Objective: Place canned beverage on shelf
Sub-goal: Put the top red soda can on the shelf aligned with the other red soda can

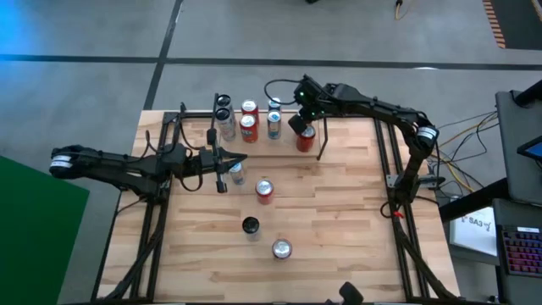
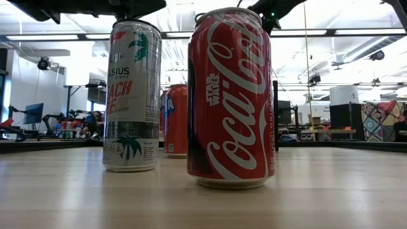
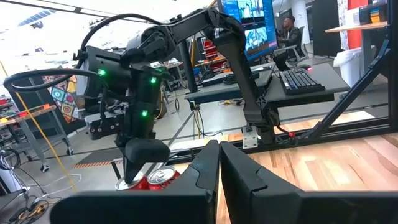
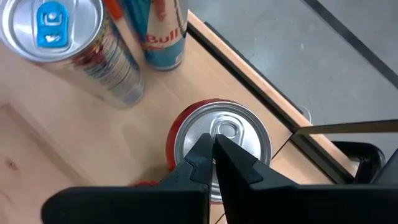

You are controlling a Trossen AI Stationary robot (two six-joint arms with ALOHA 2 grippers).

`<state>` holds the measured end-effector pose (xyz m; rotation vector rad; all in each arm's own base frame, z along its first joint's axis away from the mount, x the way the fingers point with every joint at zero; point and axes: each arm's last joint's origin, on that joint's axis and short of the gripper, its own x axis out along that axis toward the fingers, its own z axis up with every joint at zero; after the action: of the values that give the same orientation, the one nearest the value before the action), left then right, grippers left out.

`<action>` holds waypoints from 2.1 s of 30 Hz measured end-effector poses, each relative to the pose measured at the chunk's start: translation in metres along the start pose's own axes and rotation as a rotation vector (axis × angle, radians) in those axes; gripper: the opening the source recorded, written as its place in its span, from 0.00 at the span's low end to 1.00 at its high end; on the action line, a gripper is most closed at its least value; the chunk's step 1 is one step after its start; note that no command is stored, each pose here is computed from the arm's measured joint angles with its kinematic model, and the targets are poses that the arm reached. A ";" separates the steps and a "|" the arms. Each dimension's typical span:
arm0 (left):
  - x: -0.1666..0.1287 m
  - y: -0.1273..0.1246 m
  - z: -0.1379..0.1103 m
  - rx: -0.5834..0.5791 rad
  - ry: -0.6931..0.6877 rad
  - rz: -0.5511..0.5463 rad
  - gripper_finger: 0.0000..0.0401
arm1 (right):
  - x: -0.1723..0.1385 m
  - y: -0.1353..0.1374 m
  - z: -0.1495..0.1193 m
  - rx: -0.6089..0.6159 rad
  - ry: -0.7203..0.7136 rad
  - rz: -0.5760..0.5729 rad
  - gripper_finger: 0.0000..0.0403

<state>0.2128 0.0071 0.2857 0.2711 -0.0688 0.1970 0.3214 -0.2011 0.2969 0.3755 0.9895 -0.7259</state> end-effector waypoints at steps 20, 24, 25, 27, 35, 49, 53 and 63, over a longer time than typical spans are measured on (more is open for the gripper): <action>0.000 0.000 0.000 -0.015 0.000 0.000 0.00 | -0.055 0.014 0.012 -0.056 -0.078 0.035 0.02; 0.000 0.000 0.000 -0.027 -0.001 0.000 0.00 | -0.066 0.023 0.005 -0.087 -0.010 0.078 0.02; 0.000 0.000 0.000 -0.029 -0.001 0.000 0.00 | -0.067 0.025 0.003 -0.094 0.002 0.089 0.02; 0.000 0.000 0.000 -0.035 -0.002 0.000 0.00 | -0.067 0.030 0.002 -0.101 0.001 0.095 0.02; 0.000 0.000 0.001 -0.057 -0.014 0.003 0.00 | -0.032 0.024 0.004 -0.106 0.023 -0.055 0.02; 0.000 0.000 0.001 -0.059 -0.007 0.001 0.00 | -0.005 0.010 0.007 -0.112 0.084 -0.095 0.02; 0.000 0.000 0.000 -0.058 -0.005 0.000 0.00 | -0.003 0.009 0.008 -0.099 0.082 -0.113 0.02; 0.000 0.000 0.000 -0.061 0.000 -0.001 0.00 | -0.004 0.008 0.008 -0.086 0.072 -0.154 0.02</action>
<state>0.2128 0.0072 0.2856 0.2106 -0.0744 0.1937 0.3310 -0.1986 0.3047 0.2537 1.1232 -0.8102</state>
